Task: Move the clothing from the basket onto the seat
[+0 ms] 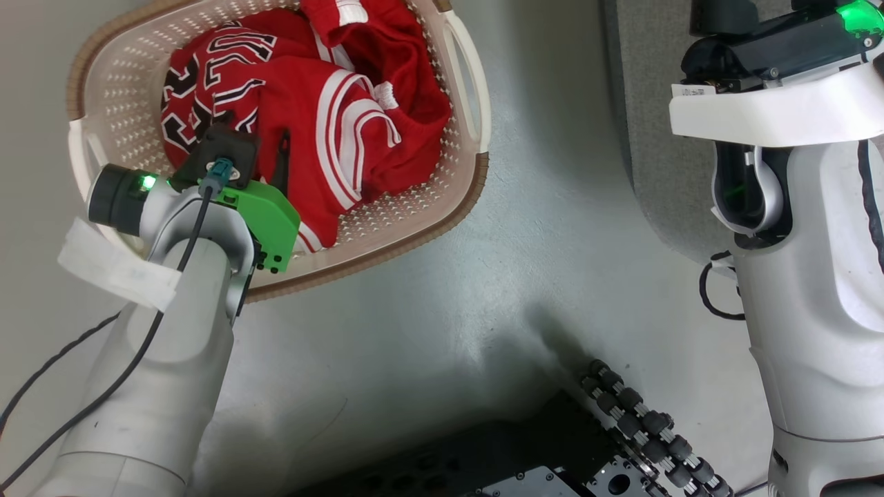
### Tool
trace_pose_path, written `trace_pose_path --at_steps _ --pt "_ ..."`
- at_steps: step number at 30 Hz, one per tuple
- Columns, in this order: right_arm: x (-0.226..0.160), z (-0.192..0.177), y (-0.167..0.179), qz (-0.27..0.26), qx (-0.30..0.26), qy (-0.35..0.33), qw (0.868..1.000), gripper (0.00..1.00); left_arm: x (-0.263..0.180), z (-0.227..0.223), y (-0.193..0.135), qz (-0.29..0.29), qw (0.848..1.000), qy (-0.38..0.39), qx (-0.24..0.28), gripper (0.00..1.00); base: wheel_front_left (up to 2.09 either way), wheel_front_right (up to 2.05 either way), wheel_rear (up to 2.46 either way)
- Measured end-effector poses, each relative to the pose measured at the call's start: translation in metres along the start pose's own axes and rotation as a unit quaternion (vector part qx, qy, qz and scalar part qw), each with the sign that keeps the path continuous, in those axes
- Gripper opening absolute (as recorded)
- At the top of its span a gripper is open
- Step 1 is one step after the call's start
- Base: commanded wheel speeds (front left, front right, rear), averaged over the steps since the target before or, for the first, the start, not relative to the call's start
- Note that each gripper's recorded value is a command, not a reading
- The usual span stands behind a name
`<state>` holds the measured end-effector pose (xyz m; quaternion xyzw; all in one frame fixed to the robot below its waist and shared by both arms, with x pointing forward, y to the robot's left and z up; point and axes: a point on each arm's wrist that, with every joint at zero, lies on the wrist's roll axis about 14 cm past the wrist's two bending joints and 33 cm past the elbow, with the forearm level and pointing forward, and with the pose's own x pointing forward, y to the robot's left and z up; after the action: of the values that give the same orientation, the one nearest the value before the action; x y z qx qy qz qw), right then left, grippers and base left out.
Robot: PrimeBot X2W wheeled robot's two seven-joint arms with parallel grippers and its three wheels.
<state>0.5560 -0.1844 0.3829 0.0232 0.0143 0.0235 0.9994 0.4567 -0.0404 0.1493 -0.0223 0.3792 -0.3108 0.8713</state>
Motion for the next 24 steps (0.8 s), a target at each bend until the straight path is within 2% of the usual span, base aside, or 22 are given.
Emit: trace_pose_path --at_steps 13,14,16,17,18,24 --pt "-0.001 -0.009 -0.005 -0.008 -0.003 0.012 1.0 1.0 0.016 -0.013 0.003 0.001 1.0 0.022 0.007 1.0 0.0 0.0 0.0" --pt "-0.001 -0.01 -0.004 -0.007 -0.003 0.012 1.0 1.0 0.017 -0.013 0.003 0.0 1.0 0.024 0.008 0.93 0.0 0.0 0.0" --pt "-0.002 -0.01 -0.004 -0.007 -0.003 0.013 1.0 1.0 0.018 -0.017 0.002 -0.002 1.0 0.029 0.009 0.41 0.0 0.0 0.0" --pt "-0.002 -0.01 -0.005 -0.008 -0.003 0.014 1.0 1.0 0.018 -0.018 0.001 -0.003 0.999 0.032 0.01 0.24 0.0 0.0 0.0" --pt "-0.002 -0.01 -0.005 -0.008 -0.003 0.014 1.0 1.0 0.018 -0.02 0.0 -0.004 0.999 0.035 0.011 0.0 0.0 0.0 0.0" --pt "-0.003 -0.01 -0.011 -0.02 -0.007 0.015 1.0 1.0 0.019 -0.01 -0.008 -0.017 1.0 0.014 0.019 0.0 0.0 0.0 0.0"
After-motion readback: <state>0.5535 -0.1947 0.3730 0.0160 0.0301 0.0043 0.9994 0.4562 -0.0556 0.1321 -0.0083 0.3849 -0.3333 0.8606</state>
